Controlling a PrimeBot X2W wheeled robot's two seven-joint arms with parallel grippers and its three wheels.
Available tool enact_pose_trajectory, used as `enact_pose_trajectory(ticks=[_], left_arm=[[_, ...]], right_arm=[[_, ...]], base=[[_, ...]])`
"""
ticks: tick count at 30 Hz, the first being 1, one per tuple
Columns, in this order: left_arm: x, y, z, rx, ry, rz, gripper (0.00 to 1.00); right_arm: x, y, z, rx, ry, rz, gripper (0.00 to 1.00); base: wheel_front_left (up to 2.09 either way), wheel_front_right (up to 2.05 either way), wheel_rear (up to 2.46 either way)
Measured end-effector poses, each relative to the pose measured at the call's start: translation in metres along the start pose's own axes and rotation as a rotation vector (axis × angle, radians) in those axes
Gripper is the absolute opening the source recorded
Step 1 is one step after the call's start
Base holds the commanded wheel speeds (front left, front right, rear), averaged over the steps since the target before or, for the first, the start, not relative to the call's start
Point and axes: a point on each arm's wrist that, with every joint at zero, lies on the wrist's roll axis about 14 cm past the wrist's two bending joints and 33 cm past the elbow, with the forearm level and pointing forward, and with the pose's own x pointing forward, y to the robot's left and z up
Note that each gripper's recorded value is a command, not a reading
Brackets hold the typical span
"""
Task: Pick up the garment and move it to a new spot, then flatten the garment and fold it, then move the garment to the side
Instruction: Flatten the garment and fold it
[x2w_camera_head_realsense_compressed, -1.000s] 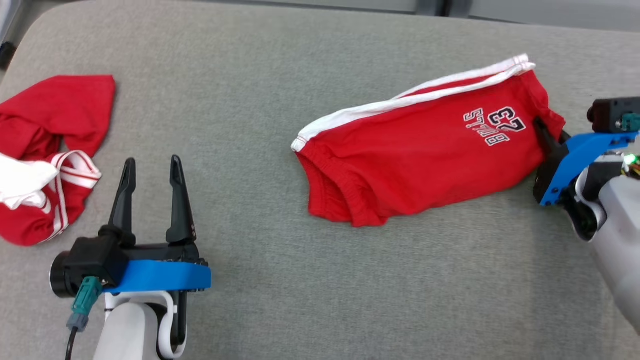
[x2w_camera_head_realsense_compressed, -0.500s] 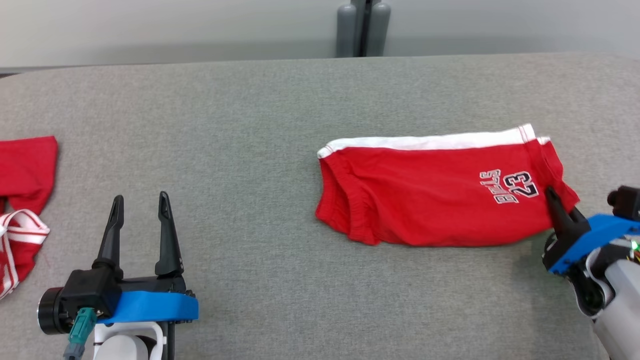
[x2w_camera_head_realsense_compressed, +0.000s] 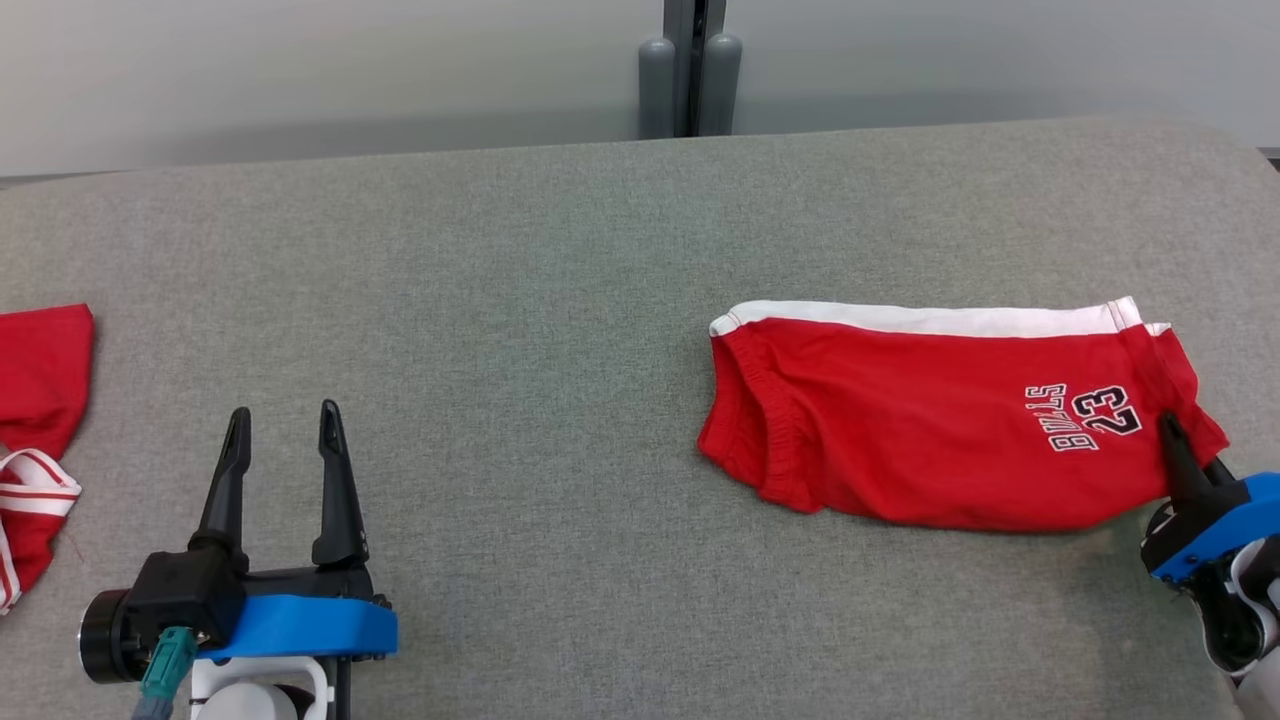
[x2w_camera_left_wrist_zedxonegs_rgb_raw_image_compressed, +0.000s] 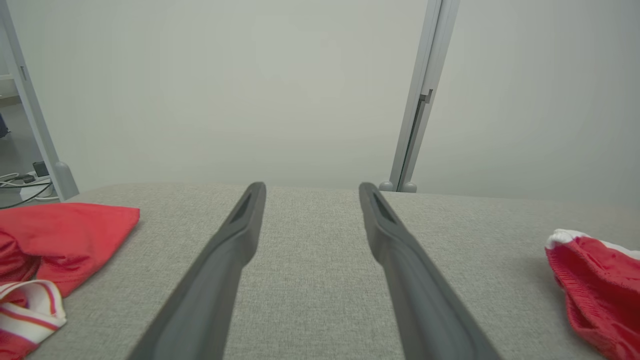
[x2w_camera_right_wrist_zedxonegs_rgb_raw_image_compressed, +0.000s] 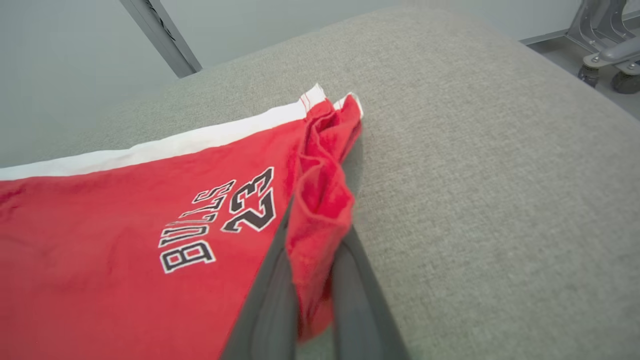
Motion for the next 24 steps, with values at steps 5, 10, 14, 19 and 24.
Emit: enact_pose_trajectory(ticks=[5,10,14,19,24], left_arm=[[-0.003,0.000,0.003,0.000,-0.005,0.000,1.00],[-0.005,-0.001,0.007,0.000,-0.016,-0.001,1.00],[-0.010,-0.001,0.010,-0.001,-0.021,-0.001,1.00],[-0.017,0.000,0.013,-0.005,-0.028,0.004,1.00],[-0.023,0.005,0.017,-0.008,-0.035,0.019,1.00]], right_arm=[[0.003,0.021,0.015,0.002,-0.051,0.052,0.00],[0.006,0.059,0.039,-0.010,-0.127,0.152,0.00],[0.004,0.100,0.052,-0.027,-0.176,0.256,0.00],[-0.002,0.155,0.063,-0.046,-0.216,0.391,0.00],[-0.010,0.204,0.059,-0.066,-0.205,0.509,0.00]], base=[[0.00,0.00,0.00],[0.00,0.00,0.00],[0.00,0.00,0.00],[0.00,0.00,0.00],[0.00,0.00,0.00]])
